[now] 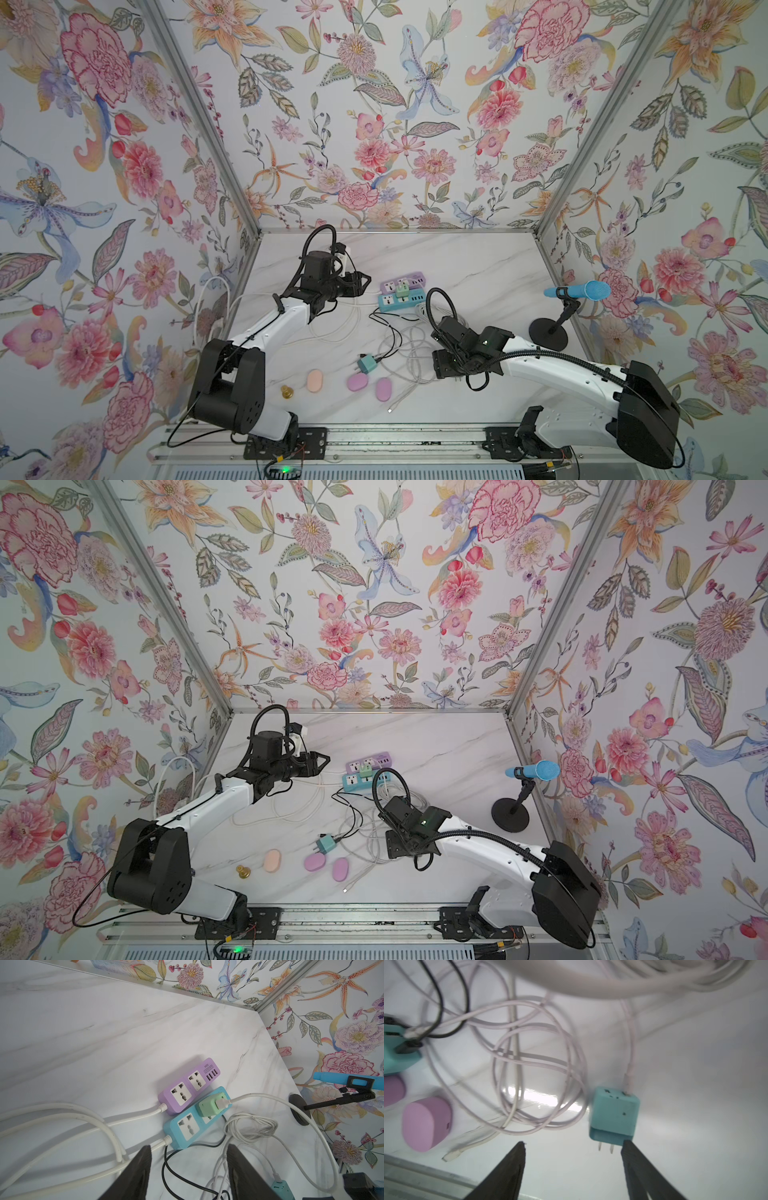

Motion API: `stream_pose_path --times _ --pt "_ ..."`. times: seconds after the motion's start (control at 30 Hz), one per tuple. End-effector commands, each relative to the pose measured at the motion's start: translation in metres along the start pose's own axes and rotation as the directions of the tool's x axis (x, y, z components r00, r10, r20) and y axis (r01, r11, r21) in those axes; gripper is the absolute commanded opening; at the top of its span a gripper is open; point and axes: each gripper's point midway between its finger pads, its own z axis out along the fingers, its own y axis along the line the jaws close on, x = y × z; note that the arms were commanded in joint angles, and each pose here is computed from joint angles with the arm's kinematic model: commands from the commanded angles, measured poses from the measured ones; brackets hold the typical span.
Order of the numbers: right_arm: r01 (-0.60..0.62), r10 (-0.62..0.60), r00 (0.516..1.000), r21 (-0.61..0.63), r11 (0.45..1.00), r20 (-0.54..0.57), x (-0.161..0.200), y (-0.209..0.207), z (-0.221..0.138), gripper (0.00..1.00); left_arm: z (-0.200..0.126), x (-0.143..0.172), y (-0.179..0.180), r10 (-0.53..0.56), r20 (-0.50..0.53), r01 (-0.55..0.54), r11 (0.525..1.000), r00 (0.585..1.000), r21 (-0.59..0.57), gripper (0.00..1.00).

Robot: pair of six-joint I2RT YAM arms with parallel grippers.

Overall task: Charge the bluetooth headset
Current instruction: Pick up the plug from the center of the board.

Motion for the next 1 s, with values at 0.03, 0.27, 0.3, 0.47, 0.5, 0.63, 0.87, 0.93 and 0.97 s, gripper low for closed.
stream_pose_path --times 0.03,0.27,0.3,0.47,0.5,0.63,0.87,0.93,0.97 --pt "-0.034 0.036 0.999 0.083 0.996 -0.023 -0.003 -0.024 0.008 0.73 -0.009 -0.006 -0.008 0.01 0.026 -0.01 1.0 1.0 0.024 0.64" --pt "-0.102 0.104 0.993 0.037 0.994 -0.049 -0.009 -0.028 0.024 0.7 -0.011 0.0 -0.008 -0.001 0.024 0.001 0.999 1.0 0.033 0.69" --pt "-0.102 0.104 0.993 0.039 0.994 -0.054 -0.007 -0.029 0.027 0.7 -0.012 0.0 -0.008 0.0 0.025 0.0 1.0 1.0 0.03 0.68" --pt "-0.108 0.11 0.99 0.029 0.994 -0.089 -0.003 -0.025 0.043 0.68 -0.01 0.003 -0.006 0.0 0.015 0.0 1.0 1.0 0.03 0.68" --pt "-0.104 0.107 0.99 0.033 0.994 -0.095 -0.002 -0.024 0.046 0.68 -0.01 0.003 -0.006 -0.002 0.012 0.002 0.999 1.0 0.032 0.68" --pt "-0.101 0.103 0.99 0.033 0.994 -0.095 -0.004 -0.021 0.056 0.58 -0.008 0.003 -0.007 -0.007 0.008 0.007 0.999 1.0 0.039 0.67" --pt "-0.102 0.102 0.993 0.011 0.995 -0.06 -0.01 -0.018 0.047 0.13 -0.013 0.002 -0.013 0.009 0.005 -0.009 0.998 1.0 0.054 0.67" --pt "-0.105 0.104 0.994 -0.031 0.994 -0.035 -0.016 -0.008 0.034 0.1 -0.017 0.001 -0.015 0.03 0.005 -0.03 0.998 1.0 0.056 0.66" --pt "-0.101 0.1 0.995 -0.055 0.993 -0.01 -0.021 -0.002 0.026 0.1 -0.019 0.001 -0.018 0.045 0.006 -0.046 0.997 0.999 0.062 0.66"
